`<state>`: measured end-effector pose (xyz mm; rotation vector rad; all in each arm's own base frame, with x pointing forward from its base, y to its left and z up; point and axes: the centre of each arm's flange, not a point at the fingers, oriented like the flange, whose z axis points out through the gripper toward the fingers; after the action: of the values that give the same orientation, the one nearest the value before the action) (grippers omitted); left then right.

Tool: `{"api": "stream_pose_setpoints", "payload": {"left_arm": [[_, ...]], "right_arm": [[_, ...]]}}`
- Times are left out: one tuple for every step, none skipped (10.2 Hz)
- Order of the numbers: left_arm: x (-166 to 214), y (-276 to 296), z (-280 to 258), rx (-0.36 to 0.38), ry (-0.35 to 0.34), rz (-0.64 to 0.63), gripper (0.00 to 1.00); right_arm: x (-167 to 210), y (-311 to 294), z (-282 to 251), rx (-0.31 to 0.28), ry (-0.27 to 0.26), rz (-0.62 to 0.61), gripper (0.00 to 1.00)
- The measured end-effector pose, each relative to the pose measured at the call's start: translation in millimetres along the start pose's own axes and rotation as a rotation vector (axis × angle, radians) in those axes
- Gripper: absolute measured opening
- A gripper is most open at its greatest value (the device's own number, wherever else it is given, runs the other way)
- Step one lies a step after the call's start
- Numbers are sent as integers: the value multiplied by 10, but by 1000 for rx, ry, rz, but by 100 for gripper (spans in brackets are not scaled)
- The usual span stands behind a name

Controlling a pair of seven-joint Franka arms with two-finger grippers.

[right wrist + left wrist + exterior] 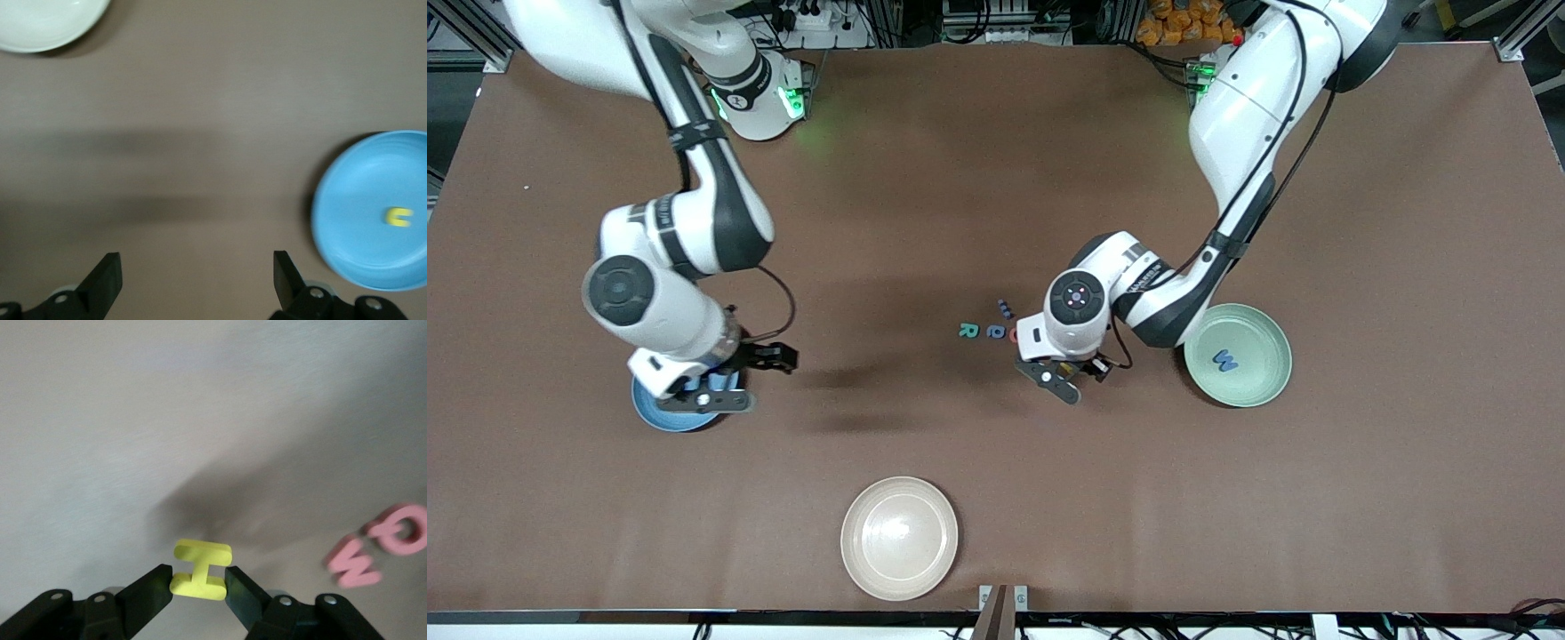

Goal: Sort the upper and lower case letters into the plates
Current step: 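Place the H on the green plate while the right gripper nears letters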

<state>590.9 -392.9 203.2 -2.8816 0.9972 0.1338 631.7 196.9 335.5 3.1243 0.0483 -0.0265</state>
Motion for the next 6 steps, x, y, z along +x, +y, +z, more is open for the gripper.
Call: {"api": "stream_pose_setpoints", "payload": {"left_arm": [[-55,-210,-59,5,-28,13,42],[-125,-433,-109,8,-61,29,42],[-215,-649,-139,8,-105,40,42],[-317,-867,-153,5,-150,41,42],[-445,-1133,-142,-5,-185,52,42],[-600,-1427,-97,-20,-207,61,42]], "right_arm": [[-64,-391,121,-3,-4,-14,100],[-155,-856,245,-6,-5,-7,100],[-266,-1343,348,-8,-1,8,100],[-415,-1807,458,-10,2,6,100],[-588,-2212,568,-5,15,-14,100],[-763,-2544,657,8,35,-46,100]]}}
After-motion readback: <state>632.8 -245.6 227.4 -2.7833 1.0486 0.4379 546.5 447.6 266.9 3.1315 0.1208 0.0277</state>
